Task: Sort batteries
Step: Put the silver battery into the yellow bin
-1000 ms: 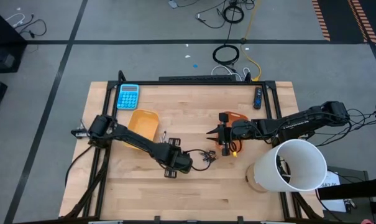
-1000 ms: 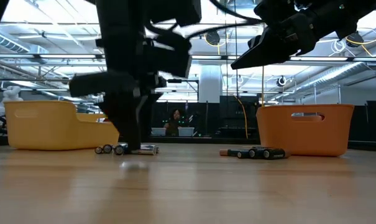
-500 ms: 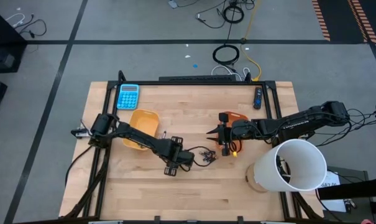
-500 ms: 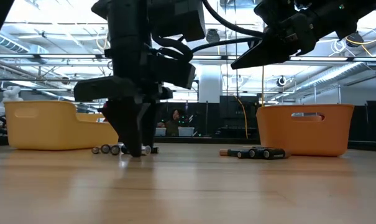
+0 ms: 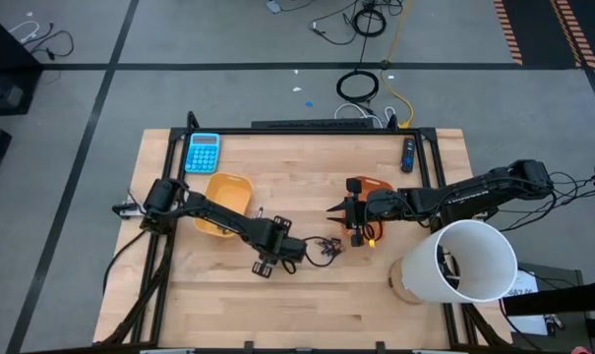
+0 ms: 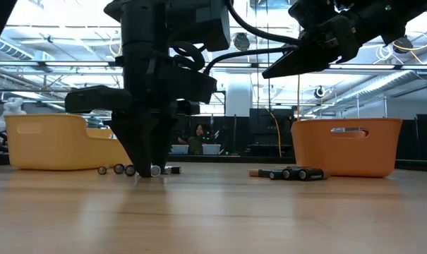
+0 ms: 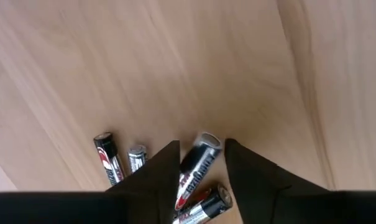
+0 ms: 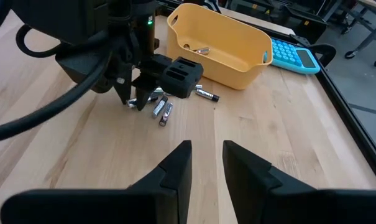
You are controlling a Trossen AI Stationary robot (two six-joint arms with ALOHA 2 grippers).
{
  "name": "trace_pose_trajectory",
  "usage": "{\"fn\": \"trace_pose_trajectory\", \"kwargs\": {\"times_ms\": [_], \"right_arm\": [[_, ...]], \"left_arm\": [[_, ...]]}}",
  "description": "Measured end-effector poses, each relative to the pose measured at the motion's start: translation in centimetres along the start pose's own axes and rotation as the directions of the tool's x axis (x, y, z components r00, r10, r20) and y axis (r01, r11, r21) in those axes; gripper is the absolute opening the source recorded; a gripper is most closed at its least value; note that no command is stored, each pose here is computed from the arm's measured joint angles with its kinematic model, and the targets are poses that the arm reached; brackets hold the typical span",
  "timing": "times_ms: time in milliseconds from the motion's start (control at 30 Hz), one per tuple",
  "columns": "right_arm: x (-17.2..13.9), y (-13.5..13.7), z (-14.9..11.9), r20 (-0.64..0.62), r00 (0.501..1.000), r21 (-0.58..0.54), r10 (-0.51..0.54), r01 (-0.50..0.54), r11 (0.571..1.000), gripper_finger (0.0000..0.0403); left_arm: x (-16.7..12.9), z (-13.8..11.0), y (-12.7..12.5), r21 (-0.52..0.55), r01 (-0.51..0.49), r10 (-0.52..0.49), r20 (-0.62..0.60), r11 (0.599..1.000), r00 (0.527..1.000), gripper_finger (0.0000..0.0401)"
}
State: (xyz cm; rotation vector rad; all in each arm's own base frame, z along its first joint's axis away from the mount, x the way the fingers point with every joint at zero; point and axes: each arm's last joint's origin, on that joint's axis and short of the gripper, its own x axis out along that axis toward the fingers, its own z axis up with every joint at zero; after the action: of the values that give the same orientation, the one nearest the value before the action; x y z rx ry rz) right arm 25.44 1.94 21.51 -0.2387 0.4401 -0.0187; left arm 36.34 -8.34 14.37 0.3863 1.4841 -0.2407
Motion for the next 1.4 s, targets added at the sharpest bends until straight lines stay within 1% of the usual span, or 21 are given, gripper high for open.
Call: {"fn": "trace_pose_trajectory", "kwargs": {"times_ms": [100,200,233,367,533,567,633,700,800,867,933,1033,1133,1233,1333,1400], "right_arm": [[0.0,0.0,0.0,0.0,1.0,0.0,0.0,0.0,1.0,0.0084],[0.0,0.0,0.0,0.0,1.0,0.0,0.001,-0.001,1.0,0.0084],[0.0,0.0,0.0,0.0,1.0,0.0,0.001,-0.001,1.0,0.0084],[0.0,0.0,0.0,0.0,1.0,0.0,0.001,-0.001,1.0,0.0084],[0.0,0.0,0.0,0.0,1.0,0.0,0.001,-0.001,1.0,0.0084],[0.0,0.0,0.0,0.0,1.0,0.0,0.001,-0.001,1.0,0.0084],[0.0,0.0,0.0,0.0,1.0,0.0,0.001,-0.001,1.0,0.0084],[0.0,0.0,0.0,0.0,1.0,0.0,0.001,-0.001,1.0,0.0084],[0.0,0.0,0.0,0.0,1.0,0.001,0.002,-0.002,1.0,0.0084],[0.0,0.0,0.0,0.001,1.0,0.004,0.004,-0.004,1.0,0.0084],[0.0,0.0,0.0,0.001,1.0,0.008,0.004,-0.004,1.0,0.0084],[0.0,0.0,0.1,0.013,1.0,0.012,0.016,-0.016,1.0,0.0084],[0.0,0.2,0.1,0.016,0.999,0.021,0.029,-0.029,0.999,0.0084],[-0.1,0.5,0.2,0.018,0.999,0.016,0.042,-0.042,0.999,0.0084],[-0.1,0.9,0.3,0.021,0.998,0.009,0.053,-0.054,0.999,0.0084],[-0.1,0.9,0.3,0.022,0.998,0.008,0.054,-0.055,0.998,0.0084]], "left_arm": [[0.0,-0.1,0.2,-0.001,0.007,-0.007,-0.008,1.0,1.0,0.0089],[0.0,-0.2,0.3,0.038,0.0,0.001,-0.018,0.999,1.0,0.0043],[0.0,-0.3,0.3,0.046,-0.006,0.007,-0.022,0.999,1.0,0.0042],[0.0,-0.3,0.3,0.075,-0.024,0.026,-0.026,0.997,0.999,0.0042],[-0.5,-0.2,0.2,0.069,-0.054,0.057,-0.036,0.996,0.998,0.0042],[-1.0,-0.1,0.1,0.055,-0.062,0.063,-0.034,0.997,0.997,0.0042],[-2.9,0.4,0.1,0.007,-0.076,0.076,0.009,0.997,0.997,0.0042],[-5.2,0.4,0.2,-0.067,-0.075,0.077,0.036,0.995,0.996,0.0042],[-7.5,-1.0,0.1,-0.194,-0.05,0.044,-0.037,0.98,0.998,0.0042],[-8.7,-2.4,0.0,-0.271,-0.059,0.029,-0.114,0.961,0.993,0.0042],[-9.5,-3.7,-0.1,-0.318,-0.079,0.024,-0.175,0.945,0.984,0.0042],[-9.4,-4.9,-0.2,-0.31,-0.125,0.058,-0.218,0.943,0.974,0.0045],[-9.0,-5.8,-0.1,-0.293,-0.181,0.105,-0.257,0.939,0.961,0.007],[-8.1,-6.8,0.2,-0.319,-0.202,0.089,-0.336,0.926,0.938,0.0089],[-7.7,-7.5,0.5,-0.373,-0.23,0.077,-0.382,0.899,0.921,0.0102],[-7.7,-7.8,0.5,-0.389,-0.245,0.072,-0.409,0.888,0.91,0.0113]]}}
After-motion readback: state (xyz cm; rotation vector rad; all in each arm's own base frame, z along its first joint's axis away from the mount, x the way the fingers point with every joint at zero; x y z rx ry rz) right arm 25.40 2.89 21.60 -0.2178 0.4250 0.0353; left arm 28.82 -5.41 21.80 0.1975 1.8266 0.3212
